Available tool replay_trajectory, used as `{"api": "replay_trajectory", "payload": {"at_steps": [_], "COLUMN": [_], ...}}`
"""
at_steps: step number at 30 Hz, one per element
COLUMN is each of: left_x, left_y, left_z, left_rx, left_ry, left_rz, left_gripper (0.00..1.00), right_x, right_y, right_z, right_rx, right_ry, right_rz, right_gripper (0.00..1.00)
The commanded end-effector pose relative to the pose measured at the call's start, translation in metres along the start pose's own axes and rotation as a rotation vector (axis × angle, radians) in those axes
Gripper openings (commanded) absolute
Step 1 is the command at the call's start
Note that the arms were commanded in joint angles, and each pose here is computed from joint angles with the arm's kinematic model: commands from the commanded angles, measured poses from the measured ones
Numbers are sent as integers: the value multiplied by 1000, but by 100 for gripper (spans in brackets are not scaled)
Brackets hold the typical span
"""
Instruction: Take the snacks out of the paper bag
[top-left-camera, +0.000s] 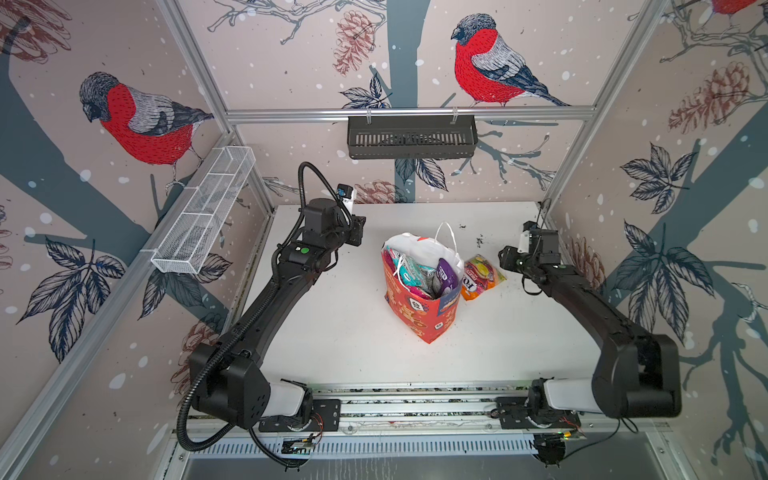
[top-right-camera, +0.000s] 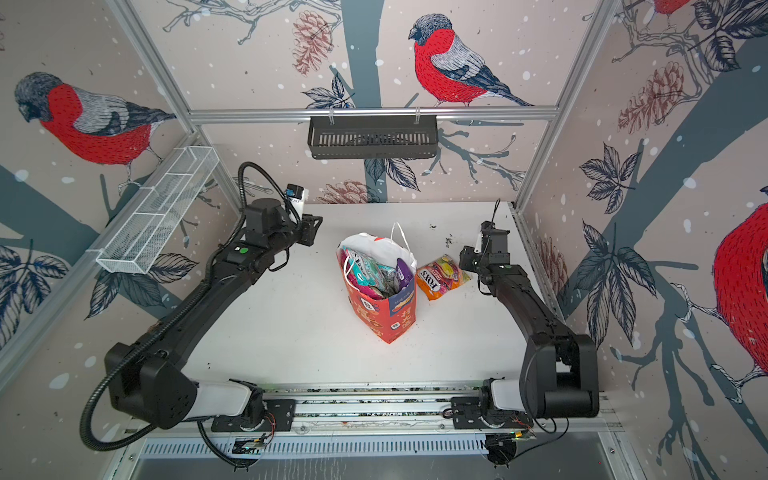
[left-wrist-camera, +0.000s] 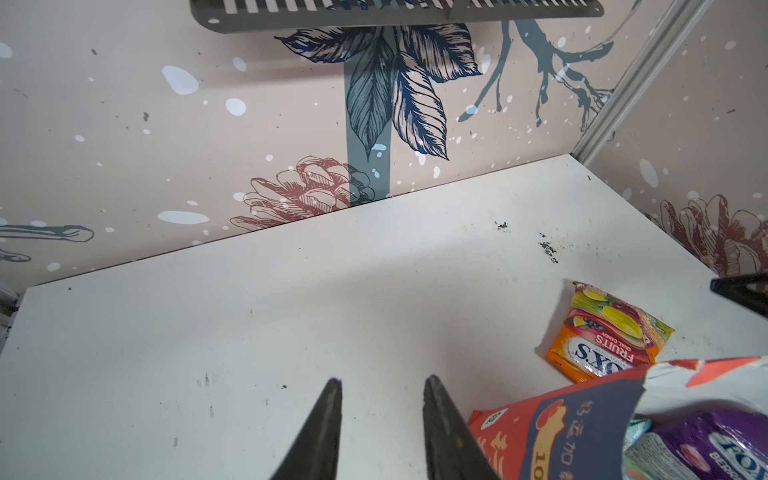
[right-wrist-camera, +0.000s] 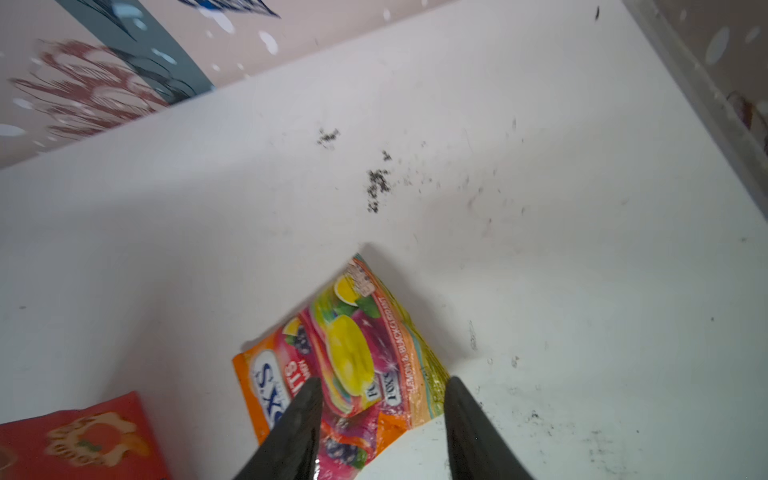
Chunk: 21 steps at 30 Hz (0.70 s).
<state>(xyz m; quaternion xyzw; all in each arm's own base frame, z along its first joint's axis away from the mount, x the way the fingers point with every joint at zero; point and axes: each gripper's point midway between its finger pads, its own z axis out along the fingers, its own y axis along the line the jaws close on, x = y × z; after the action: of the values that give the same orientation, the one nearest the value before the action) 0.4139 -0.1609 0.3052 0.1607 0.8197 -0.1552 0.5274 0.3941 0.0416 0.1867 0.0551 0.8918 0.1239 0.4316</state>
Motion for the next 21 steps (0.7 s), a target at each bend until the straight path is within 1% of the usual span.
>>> {"api": "replay_trajectory", "payload": {"at_steps": [1,3,6,9,12,14,15,21], "left_x": [2,5,10,15,20,23,24,21], "left_y": [-16,-24,-34,-41,-44,-43,-43,-46], "left_z": [-2,-3,-6,-10,-14,-18,-21,-40], "left_rx": [70,96,132,168,181,171,166,173], "left_ry": [33,53,83,100,114,121,120,92], "left_rz": [35,51,62,56,46,38,37,37], "left_gripper": [35,35,35,35,35,35,35,39], "right_x": [-29,-51,-71,-68,-51,-35,-25,21], "right_y": [39,67,109,156,202,223,231,263], "right_z": [-42,-79,-133,-177,-205,-209,-206,-171], "right_rx": [-153,-248,-391,-544,-683,-739,-743,-662], "right_ry": [-93,-192,-284,-279,-213,-146,-99,109], "right_rz": [-76,-137,-236,-359,-455,-493,-509,-581], "right_gripper": [49,48,45,44,43,42,42,42]}}
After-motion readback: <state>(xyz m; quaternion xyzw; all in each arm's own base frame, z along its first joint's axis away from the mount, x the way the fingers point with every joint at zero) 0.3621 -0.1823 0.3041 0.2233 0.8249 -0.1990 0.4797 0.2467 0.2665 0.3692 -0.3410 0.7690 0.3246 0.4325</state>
